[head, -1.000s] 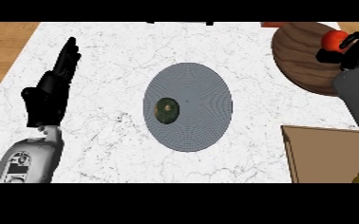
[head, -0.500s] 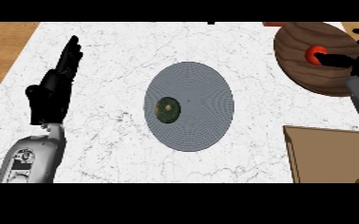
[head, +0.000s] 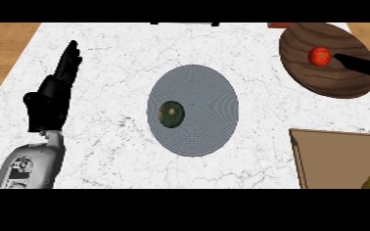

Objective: Pick the tomato from the placemat and place it in the bowl

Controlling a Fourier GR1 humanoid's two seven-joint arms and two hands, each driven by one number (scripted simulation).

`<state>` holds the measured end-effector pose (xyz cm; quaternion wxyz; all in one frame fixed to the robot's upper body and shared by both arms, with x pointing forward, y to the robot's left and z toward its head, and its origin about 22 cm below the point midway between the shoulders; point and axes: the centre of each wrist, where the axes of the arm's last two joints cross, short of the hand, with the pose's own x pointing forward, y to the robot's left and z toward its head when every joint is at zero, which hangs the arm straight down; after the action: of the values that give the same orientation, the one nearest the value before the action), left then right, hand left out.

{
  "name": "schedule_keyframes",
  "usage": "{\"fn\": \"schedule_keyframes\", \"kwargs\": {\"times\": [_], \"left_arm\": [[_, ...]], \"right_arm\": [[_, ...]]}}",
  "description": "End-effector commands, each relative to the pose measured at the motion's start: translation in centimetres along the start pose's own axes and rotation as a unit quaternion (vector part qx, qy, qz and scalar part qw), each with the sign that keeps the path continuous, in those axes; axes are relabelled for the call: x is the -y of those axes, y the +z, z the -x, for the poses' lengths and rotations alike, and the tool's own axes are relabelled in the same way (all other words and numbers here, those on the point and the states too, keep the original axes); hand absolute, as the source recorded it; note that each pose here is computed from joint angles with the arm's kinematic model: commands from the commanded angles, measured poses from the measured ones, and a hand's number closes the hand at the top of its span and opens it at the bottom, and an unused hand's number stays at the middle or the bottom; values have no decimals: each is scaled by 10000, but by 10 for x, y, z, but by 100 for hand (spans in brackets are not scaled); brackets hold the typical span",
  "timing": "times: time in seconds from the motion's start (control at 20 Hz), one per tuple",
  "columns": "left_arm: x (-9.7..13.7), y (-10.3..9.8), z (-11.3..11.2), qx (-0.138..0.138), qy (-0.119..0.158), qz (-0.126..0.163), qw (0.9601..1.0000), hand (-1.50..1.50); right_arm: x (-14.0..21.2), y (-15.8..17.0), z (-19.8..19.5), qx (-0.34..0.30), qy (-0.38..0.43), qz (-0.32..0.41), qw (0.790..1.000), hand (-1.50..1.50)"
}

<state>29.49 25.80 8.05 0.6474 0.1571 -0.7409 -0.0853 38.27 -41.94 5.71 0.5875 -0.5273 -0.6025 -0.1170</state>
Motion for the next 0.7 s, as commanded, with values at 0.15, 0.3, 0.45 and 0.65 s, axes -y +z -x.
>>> {"fn": "schedule_keyframes", "kwargs": {"times": [0.15,0.3,0.45,0.65], "left_arm": [[5,3,11,-169,-62,-100,9998,0],[-16,2,6,-177,-95,-152,9997,0],[-13,-11,11,-258,-98,-296,9992,0],[4,7,9,-232,-138,-286,9992,0]], "right_arm": [[28,-3,35,-31,-817,-86,9966,-150],[29,8,47,99,-1100,-285,9935,-150],[45,23,80,132,-1353,-521,9894,-150],[58,29,81,172,-1331,-854,9873,-150]]}}
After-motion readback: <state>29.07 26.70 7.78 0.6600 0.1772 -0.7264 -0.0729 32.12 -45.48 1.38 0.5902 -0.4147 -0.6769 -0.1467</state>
